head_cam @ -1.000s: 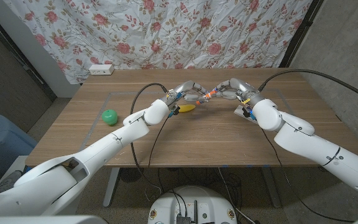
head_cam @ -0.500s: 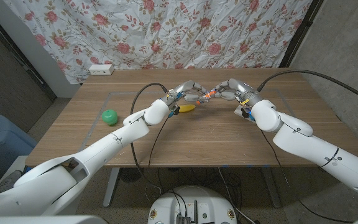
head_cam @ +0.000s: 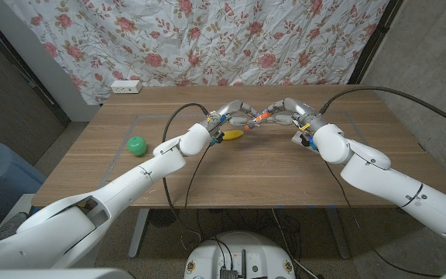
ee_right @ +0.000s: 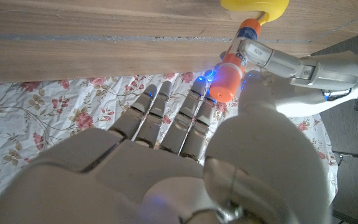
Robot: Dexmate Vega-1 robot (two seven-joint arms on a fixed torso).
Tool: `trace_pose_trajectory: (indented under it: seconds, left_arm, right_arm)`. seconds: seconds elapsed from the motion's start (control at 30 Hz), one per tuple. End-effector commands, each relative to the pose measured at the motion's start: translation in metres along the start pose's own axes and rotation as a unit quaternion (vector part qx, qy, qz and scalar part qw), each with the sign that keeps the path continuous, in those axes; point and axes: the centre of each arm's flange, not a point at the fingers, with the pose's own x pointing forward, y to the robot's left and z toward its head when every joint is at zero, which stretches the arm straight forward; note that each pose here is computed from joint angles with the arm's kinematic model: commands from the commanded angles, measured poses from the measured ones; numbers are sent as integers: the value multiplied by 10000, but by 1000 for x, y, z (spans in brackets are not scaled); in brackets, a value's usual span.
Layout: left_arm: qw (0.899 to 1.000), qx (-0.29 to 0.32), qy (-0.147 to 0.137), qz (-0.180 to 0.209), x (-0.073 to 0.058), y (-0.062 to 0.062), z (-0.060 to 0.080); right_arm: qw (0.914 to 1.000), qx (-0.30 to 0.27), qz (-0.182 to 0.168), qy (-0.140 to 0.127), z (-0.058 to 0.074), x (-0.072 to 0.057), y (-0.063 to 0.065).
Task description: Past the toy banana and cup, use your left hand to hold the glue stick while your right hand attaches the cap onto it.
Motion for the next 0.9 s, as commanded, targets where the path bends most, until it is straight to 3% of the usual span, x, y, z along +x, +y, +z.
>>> trace_pose_trajectory:
  seconds: [0.03, 0.5, 0.9]
  left_arm:
    - [10000, 4, 61, -19, -1, 0, -3]
    - [10000, 24, 86, 9, -2, 0, -1]
    - [9999, 68, 102, 104, -6, -1, 5]
  right_arm:
    - [9999, -20, 114, -33, -3, 3, -6]
    - [9984, -22, 536, -167, -11, 7, -12]
    - [9971, 125, 690, -287, -21, 3, -17]
